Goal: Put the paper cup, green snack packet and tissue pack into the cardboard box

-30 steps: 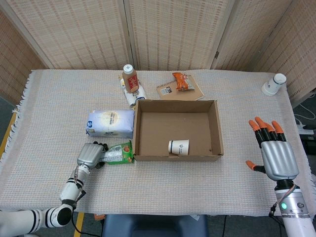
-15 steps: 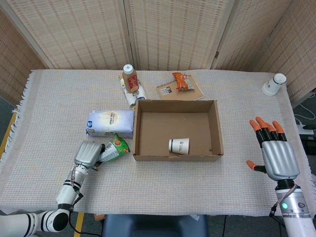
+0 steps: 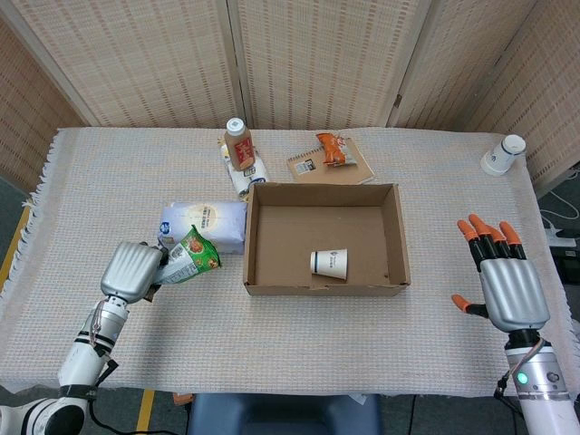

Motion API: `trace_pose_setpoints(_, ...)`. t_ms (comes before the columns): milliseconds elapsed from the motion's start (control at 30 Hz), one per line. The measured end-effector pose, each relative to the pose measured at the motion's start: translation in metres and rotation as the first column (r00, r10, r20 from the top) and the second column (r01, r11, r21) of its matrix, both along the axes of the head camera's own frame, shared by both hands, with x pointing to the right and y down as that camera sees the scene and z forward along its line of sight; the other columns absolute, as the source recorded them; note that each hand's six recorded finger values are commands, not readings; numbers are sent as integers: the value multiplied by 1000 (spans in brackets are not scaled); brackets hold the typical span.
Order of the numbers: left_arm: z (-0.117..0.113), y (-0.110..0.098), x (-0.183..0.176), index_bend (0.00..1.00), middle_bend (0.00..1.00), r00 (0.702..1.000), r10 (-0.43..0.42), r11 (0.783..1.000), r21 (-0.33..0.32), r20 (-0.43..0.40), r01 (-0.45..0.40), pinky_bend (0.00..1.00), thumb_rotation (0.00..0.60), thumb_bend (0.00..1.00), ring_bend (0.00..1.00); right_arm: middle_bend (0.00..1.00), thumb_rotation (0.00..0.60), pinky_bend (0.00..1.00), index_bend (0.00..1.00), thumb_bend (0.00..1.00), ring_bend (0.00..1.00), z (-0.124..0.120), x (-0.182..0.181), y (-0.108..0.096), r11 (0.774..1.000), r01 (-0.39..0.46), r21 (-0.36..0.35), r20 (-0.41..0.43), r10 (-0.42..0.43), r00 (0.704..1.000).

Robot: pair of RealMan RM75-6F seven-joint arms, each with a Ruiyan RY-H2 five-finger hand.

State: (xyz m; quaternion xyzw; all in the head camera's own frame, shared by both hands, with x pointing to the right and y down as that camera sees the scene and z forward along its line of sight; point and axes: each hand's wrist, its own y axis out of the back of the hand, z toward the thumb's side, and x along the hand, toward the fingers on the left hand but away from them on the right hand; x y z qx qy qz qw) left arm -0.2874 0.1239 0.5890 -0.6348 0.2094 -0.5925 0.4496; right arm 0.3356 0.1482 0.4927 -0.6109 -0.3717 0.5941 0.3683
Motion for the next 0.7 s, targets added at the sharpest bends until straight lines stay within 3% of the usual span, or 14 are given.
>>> trace_pose_setpoints(133,-32,-21,32,821,960,997,50,996,81,-56,-45,923,600,439,793,0,600,0,60,73,0,-1,-1,0,1000,0,4,2,0,1000)
trace_pose_setpoints(233,-43,-35,56,821,960,991,80,987,145,-107,-64,923,600,440,793,0,600,0,60,73,0,-1,-2,0,1000,4,5,2,-4,1000)
trace_pose_setpoints(500,-39,-55,119,821,960,967,123,968,242,-224,-68,923,600,440,793,0,600,0,61,73,0,-3,-1,0,1000,1,14,7,-1,1000)
trace_pose_setpoints(700,-20,-59,164,821,960,950,120,968,246,-288,-48,922,600,442,793,0,600,0,60,73,0,-9,2,-3,999,-10,31,14,10,1000)
